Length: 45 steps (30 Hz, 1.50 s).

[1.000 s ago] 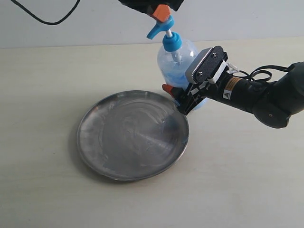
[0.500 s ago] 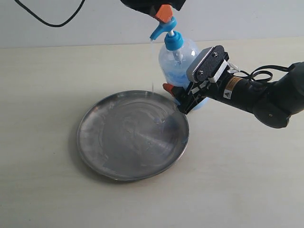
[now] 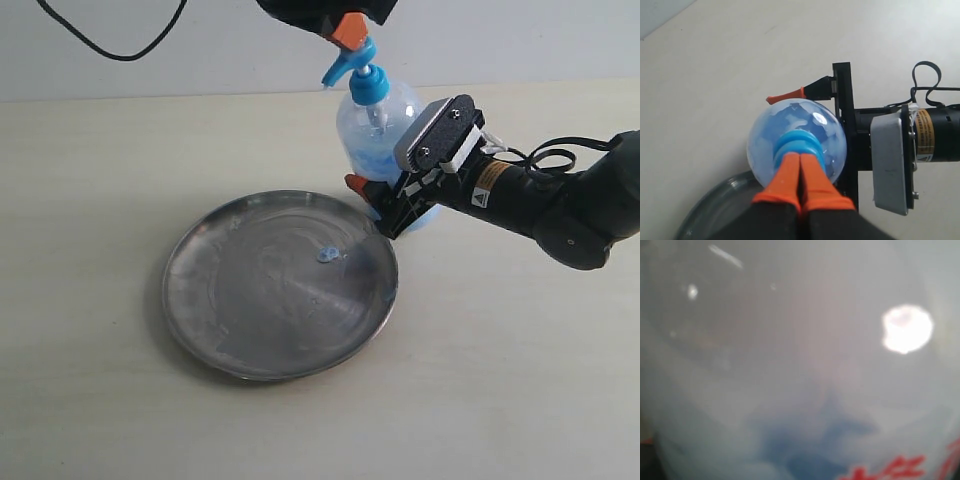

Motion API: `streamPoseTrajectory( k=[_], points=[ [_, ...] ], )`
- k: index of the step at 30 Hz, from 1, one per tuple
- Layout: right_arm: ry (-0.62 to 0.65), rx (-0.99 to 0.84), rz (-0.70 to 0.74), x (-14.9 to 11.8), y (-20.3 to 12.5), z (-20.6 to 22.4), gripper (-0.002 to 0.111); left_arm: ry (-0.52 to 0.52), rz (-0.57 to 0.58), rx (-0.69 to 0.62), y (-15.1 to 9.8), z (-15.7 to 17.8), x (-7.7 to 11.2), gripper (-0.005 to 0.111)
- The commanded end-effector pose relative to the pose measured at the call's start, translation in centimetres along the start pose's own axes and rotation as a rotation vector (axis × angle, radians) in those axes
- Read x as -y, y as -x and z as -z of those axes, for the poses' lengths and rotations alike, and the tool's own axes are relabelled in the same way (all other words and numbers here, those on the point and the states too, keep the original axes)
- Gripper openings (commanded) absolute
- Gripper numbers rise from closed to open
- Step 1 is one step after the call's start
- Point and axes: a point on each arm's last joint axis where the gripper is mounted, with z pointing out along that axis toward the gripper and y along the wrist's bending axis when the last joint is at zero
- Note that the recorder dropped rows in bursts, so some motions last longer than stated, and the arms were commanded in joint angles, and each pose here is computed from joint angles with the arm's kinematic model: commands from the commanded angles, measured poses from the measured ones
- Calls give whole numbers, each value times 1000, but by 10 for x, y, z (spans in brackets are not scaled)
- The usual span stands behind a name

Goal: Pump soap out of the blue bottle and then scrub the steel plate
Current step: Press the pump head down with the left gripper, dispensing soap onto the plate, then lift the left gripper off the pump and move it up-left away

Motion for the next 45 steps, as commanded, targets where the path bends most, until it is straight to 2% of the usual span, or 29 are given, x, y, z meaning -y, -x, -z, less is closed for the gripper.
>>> streamPoseTrajectory(
  k=[1, 30, 36, 45],
  points=[
    [25, 95, 63, -1, 14, -1, 0, -52, 24, -247, -34, -49, -3, 0],
    [24, 100, 61, -1, 14, -1, 0, -69, 35, -328, -47, -70, -6, 0],
    [24, 100, 61, -1, 14, -1, 0, -52, 23, -261, -36, -54, -4, 0],
    [20, 103, 39, -1, 15, -1, 0, -6, -18, -93, -13, -9, 3, 0]
  ],
)
